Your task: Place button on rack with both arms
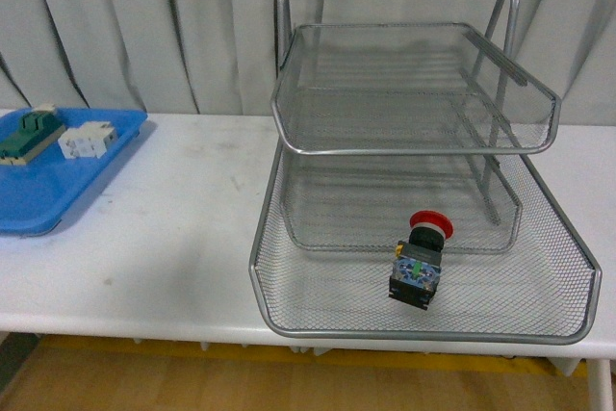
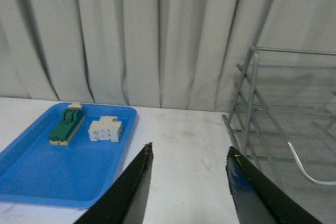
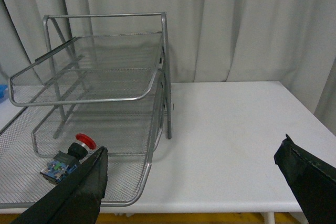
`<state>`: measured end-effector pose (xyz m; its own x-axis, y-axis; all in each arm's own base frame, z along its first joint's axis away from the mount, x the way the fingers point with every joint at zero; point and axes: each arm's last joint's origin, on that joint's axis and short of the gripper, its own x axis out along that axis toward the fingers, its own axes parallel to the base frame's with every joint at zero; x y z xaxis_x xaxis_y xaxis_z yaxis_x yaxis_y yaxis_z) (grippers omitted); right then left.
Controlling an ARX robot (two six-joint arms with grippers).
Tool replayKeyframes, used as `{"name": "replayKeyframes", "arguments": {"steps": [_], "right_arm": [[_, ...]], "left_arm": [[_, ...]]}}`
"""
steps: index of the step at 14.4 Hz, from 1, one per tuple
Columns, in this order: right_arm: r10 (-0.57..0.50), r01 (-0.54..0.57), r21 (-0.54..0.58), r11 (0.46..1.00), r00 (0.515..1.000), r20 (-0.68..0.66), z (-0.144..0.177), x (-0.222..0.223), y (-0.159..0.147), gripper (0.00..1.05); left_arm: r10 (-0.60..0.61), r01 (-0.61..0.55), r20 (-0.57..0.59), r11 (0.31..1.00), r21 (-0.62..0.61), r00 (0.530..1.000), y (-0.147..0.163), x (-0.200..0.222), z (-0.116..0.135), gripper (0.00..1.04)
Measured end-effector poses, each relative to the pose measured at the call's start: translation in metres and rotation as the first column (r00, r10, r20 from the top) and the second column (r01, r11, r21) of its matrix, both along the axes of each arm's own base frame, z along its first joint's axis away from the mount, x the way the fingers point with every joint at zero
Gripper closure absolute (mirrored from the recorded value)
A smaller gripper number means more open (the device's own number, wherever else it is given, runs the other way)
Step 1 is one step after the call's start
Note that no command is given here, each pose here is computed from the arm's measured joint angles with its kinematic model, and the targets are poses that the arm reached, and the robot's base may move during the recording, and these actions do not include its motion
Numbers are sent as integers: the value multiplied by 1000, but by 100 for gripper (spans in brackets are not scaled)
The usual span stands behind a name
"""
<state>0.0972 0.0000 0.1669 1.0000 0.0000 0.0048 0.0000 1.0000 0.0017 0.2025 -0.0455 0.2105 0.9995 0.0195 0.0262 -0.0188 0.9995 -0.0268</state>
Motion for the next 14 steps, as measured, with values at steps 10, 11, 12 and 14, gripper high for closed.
{"name": "replayKeyframes", "arguments": {"steps": [10,11,12,14], "right_arm": [[0,0,0,1000,1000,0,0,0,0,6],[-1,1,0,1000,1000,-1,0,0,0,6],[0,0,0,1000,1000,0,0,0,0,6],[0,0,0,1000,1000,0,0,0,0,6]], "left_arm": [[-17,17,-37,1000,12,999,45,-60,-36,103],[-1,1,-2,1000,12,1000,47,-64,-40,103],[-15,16,-31,1000,12,999,46,-66,-45,103],[-21,21,-24,1000,12,1000,45,-72,-43,103]]}}
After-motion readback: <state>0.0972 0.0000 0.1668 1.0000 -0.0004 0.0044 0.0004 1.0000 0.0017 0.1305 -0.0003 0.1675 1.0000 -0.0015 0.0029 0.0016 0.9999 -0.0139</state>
